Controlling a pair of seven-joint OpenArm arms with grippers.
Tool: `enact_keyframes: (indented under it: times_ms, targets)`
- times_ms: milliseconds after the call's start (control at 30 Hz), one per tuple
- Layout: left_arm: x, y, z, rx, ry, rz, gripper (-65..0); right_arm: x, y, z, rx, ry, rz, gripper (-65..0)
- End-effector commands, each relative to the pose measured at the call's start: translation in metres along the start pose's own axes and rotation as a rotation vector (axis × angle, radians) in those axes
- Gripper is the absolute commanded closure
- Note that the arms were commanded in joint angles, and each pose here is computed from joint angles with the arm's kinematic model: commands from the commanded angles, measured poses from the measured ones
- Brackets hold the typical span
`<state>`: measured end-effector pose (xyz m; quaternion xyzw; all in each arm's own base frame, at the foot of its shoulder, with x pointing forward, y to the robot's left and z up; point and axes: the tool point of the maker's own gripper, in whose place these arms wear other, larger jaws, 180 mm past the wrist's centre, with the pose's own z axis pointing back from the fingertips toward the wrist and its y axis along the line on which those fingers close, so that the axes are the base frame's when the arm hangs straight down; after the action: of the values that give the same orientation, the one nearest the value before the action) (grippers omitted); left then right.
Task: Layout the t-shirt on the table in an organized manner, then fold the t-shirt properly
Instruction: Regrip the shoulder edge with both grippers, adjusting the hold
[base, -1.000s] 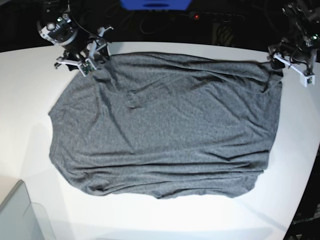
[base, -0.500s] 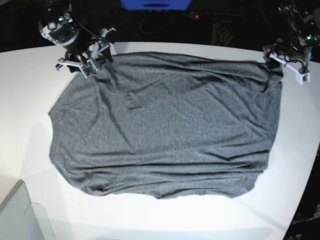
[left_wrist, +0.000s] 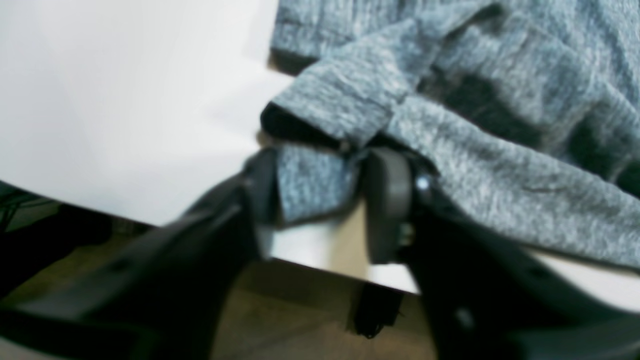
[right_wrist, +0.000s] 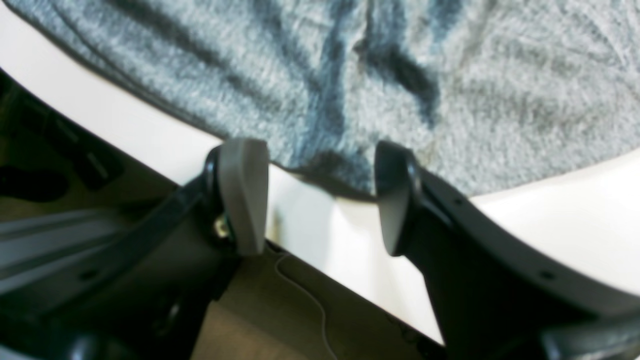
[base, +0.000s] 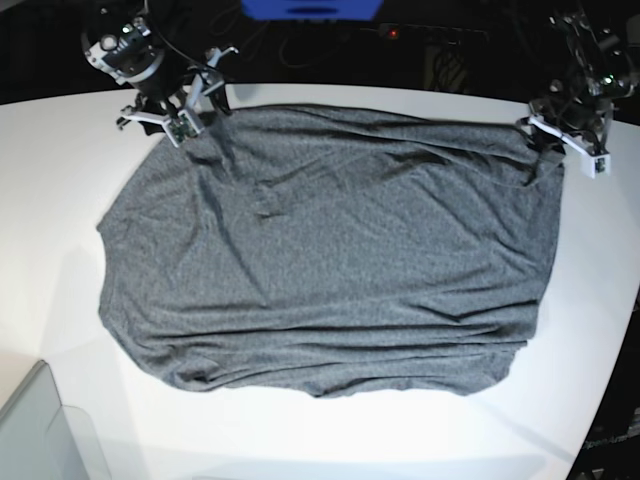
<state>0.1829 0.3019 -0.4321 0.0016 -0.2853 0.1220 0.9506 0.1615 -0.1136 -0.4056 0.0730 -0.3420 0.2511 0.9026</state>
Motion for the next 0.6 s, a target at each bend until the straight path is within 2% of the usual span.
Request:
enact_keyframes:
  times_ms: [0,167,233,333,467,567]
  targets:
    - [-0.007,0.001,0.001,-0.002,0.033,-0.003,-23.7,0.009,-0.001,0.003,-0.003,-0.039,-0.002,-34.3]
    - [-0.004,0.0,0.002,-0.002,0.025,-0.007,-21.9,0.006,0.003,0.005,0.004,-0.032,-0.004,-34.3]
    - [-0.004,0.002,0.003,0.007,0.027,-0.017,-15.0,0.008,0.003,0.007,0.001,-0.039,0.001,-34.7]
    - [-0.003,0.009,0.002,0.041,0.037,-0.053,-1.0,0.018,0.006,0.01,0.005,-0.078,0.01,-34.8]
    - [-0.004,0.012,0.002,0.066,0.047,-0.076,-0.8,0.025,0.017,0.01,0.035,-0.125,0.016,-34.8]
    - [-0.003,0.015,0.003,0.071,0.045,-0.078,0.0,0.022,0.018,0.006,0.042,-0.12,0.007,-34.8]
